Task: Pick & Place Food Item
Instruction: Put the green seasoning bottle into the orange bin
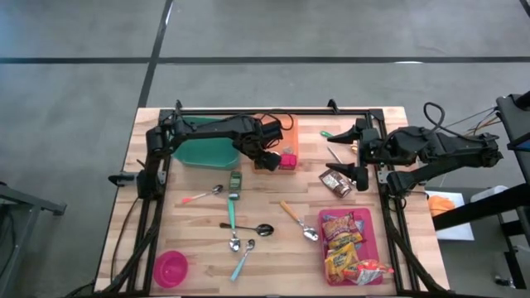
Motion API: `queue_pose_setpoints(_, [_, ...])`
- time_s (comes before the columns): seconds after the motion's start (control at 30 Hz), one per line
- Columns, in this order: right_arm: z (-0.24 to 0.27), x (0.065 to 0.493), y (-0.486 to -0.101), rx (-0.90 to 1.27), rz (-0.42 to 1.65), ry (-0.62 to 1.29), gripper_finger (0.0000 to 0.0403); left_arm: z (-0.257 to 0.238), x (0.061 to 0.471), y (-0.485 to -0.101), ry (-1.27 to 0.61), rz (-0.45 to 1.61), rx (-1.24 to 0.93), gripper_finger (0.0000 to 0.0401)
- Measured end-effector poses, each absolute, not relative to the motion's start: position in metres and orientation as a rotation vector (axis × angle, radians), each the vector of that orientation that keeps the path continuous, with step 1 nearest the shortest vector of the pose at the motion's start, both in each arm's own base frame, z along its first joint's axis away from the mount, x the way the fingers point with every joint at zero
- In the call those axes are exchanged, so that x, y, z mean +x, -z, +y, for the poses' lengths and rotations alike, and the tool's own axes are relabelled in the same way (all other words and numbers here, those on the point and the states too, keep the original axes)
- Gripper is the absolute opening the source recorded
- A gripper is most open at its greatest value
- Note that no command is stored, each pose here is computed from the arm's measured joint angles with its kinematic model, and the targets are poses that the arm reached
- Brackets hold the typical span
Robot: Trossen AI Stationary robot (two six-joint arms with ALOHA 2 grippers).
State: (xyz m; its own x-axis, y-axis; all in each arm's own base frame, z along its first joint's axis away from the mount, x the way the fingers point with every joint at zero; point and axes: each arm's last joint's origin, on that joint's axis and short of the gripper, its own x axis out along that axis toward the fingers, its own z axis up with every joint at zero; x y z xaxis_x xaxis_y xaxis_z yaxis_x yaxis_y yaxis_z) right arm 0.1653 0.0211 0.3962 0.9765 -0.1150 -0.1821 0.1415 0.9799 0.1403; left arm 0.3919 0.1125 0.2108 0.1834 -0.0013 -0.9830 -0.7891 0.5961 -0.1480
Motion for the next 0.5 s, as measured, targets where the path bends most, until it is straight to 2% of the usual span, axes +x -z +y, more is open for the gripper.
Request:
queue_pose_setpoints(0.23, [0.021,0.165,-0.396,0.153,0.177,0.130,0.0374,0.108,0.377,-0.231,-0.612,1.329,-0.729,0.0209])
queue_pose_setpoints(0.5, [0.021,0.165,-0.396,0.152,0.179,0.130,0.0374,0.089,0.351,-0.258,-0.557,1.473,-0.631,0.0183])
